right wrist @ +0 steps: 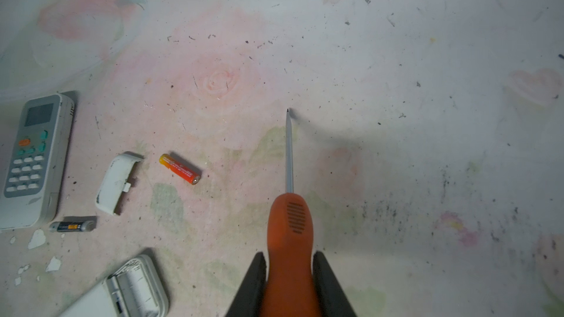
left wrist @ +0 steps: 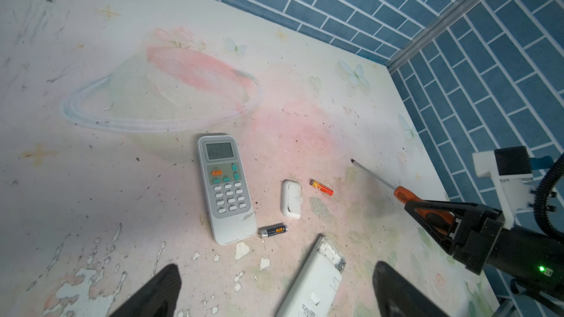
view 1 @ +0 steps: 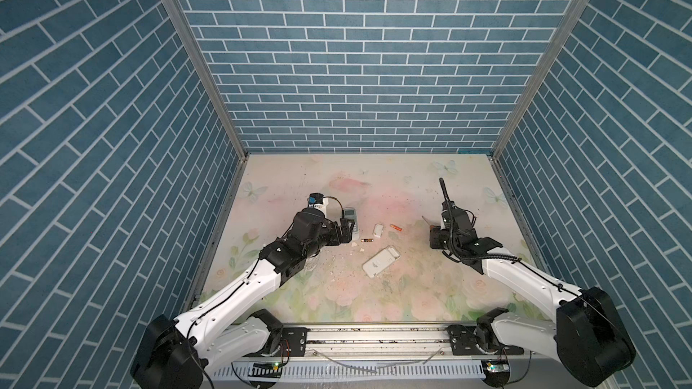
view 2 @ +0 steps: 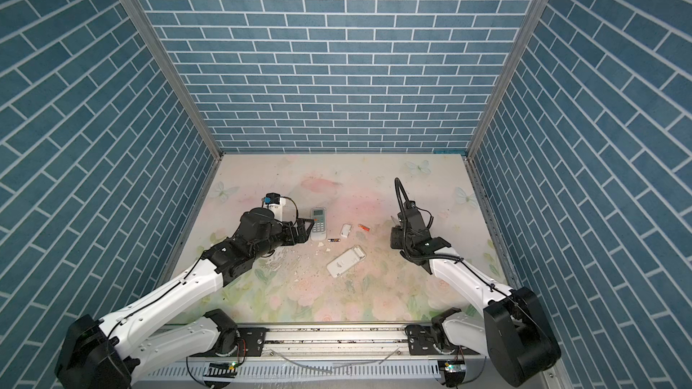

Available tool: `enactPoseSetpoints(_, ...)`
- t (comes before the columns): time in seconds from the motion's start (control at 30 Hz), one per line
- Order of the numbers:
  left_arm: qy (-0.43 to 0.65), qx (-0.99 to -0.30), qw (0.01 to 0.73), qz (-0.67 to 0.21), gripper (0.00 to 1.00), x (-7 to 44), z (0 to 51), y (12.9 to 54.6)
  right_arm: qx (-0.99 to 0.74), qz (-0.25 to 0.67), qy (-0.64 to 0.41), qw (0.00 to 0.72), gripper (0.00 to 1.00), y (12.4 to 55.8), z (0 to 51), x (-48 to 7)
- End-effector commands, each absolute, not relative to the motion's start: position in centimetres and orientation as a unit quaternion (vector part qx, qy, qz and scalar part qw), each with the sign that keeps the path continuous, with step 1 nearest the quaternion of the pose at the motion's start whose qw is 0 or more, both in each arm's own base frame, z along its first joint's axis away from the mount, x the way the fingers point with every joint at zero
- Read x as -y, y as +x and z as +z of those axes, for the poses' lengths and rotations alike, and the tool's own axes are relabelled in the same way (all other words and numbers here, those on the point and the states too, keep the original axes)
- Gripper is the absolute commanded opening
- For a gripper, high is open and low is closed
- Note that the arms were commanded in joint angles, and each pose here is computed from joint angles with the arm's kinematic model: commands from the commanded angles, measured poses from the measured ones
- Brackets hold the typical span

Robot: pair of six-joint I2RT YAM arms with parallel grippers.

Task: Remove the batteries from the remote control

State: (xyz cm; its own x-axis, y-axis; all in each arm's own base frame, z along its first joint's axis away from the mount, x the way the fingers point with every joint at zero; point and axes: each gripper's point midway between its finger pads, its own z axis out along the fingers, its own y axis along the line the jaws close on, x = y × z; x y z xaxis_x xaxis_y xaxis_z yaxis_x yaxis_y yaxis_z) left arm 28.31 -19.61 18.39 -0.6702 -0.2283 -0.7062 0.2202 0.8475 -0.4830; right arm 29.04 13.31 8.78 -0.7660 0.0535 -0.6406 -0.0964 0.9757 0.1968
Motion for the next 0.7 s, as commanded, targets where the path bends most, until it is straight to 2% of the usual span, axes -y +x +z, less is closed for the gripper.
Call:
enactPoseSetpoints(0.0, -0.001, -0.864, 0.422, -0.273, 1.0, 19.1, 19.7, 28.3, -0.961, 0.096, 0.011, 0.258, 0.31, 25.1, 5.0, -12.2)
enactPoseSetpoints(0.13, -0.004, -0.863, 0.427, -0.271, 1.0, 18.6, 19.8, 27.9, -0.962, 0.098, 0.022, 0.256, 0.36, 24.5, 4.8, -12.1)
enactPoseSetpoints(0.4, -0.005, -0.865, 0.43, -0.261, 1.0, 17.7, 19.7, 27.2, -0.962, 0.098, 0.031, 0.253, 0.38, 24.1, 4.5, -11.8)
enactPoseSetpoints(0.67, -0.007, -0.899, 0.389, -0.2, 1.0, 17.1, 17.8, 27.8, -0.965, 0.093, 0.03, 0.242, 0.47, 24.2, 4.2, -12.0)
